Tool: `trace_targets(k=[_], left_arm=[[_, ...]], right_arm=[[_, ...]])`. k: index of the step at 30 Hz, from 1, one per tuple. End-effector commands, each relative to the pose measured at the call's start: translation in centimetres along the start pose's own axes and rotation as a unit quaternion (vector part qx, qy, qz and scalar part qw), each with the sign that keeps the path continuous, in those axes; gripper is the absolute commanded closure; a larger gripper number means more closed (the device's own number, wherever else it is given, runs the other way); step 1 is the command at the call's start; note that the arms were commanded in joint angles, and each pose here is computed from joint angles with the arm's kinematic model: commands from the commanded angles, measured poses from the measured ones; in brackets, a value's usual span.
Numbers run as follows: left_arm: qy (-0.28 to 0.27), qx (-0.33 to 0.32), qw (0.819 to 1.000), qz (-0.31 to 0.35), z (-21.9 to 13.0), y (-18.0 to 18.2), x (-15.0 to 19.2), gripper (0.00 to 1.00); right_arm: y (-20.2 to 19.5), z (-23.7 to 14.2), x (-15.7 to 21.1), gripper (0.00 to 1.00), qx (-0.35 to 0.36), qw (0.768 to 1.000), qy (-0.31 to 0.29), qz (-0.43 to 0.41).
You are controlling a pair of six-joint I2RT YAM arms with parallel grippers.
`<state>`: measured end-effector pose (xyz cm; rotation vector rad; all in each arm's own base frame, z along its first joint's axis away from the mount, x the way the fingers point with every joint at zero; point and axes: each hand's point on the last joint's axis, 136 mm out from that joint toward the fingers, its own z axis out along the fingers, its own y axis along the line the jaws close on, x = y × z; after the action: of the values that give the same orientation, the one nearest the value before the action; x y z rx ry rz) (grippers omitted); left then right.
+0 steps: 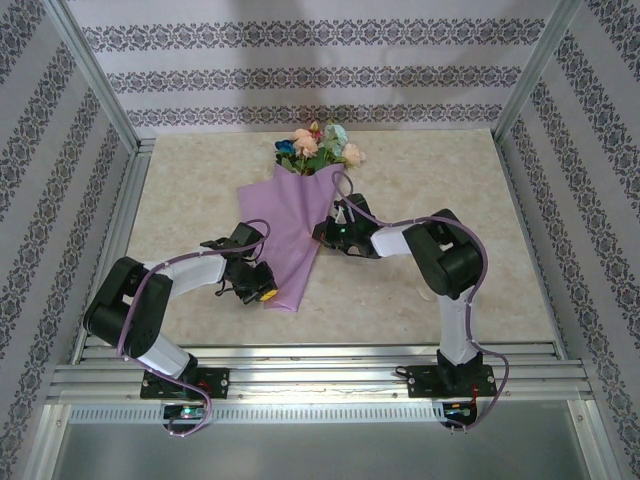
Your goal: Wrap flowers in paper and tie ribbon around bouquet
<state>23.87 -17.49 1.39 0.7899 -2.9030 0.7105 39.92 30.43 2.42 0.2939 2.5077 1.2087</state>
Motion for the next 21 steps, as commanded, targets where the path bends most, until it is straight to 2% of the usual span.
trace_targets(k=[1,2,4,6,9,10,12,13,17,18,19,21], left_arm=[[0.018,-0.086,0.996,-0.025,0.7,4.6,1.0,0.90],[0.019,-0.086,0.996,-0.026,0.7,4.7,1.0,0.90],[0.020,-0.086,0.996,-0.027,0.8,4.7,1.0,0.90],[0.021,-0.083,0.996,-0.027,0.8,4.5,1.0,0.90],[0.023,-0.083,0.996,-0.028,1.0,4.5,1.0,0.90],[0.024,-0.083,0.996,-0.028,1.0,4.5,1.0,0.90],[0.025,-0.082,0.996,-0.029,1.1,4.4,1.0,0.90],[0.026,-0.083,0.996,-0.030,1.1,4.4,1.0,0.90],[0.028,-0.081,0.996,-0.030,1.3,4.3,0.9,0.90],[0.028,-0.081,0.996,-0.030,1.3,4.3,0.9,0.90],[0.028,-0.081,0.996,-0.030,1.3,4.3,0.9,0.90],[0.029,-0.081,0.996,-0.032,1.4,4.3,0.9,0.90]], right_arm=[[-1.0,-0.6,-4.4,1.00,0.016,0.997,-0.074,0.005],[-0.9,-0.6,-4.8,1.00,0.013,0.997,-0.075,0.005],[-1.0,-0.6,-5.5,0.73,0.012,0.997,-0.081,0.006],[-1.1,-0.5,-6.4,0.65,0.012,0.996,-0.086,0.010],[-1.5,-0.2,-7.7,0.66,0.013,0.995,-0.095,0.023],[-1.7,-0.1,-8.2,0.73,0.011,0.995,-0.097,0.027],[-1.8,0.0,-9.1,0.99,0.008,0.994,-0.102,0.033],[-2.0,-0.1,-9.5,1.00,0.009,0.994,-0.107,0.035],[-2.0,-0.3,-11.2,0.98,0.003,0.992,-0.119,0.040],[-2.0,-0.3,-11.6,0.83,0.001,0.992,-0.120,0.042],[-2.2,-0.2,-11.9,0.73,0.003,0.992,-0.121,0.045],[-2.4,0.1,-12.6,0.70,0.003,0.991,-0.124,0.050]])
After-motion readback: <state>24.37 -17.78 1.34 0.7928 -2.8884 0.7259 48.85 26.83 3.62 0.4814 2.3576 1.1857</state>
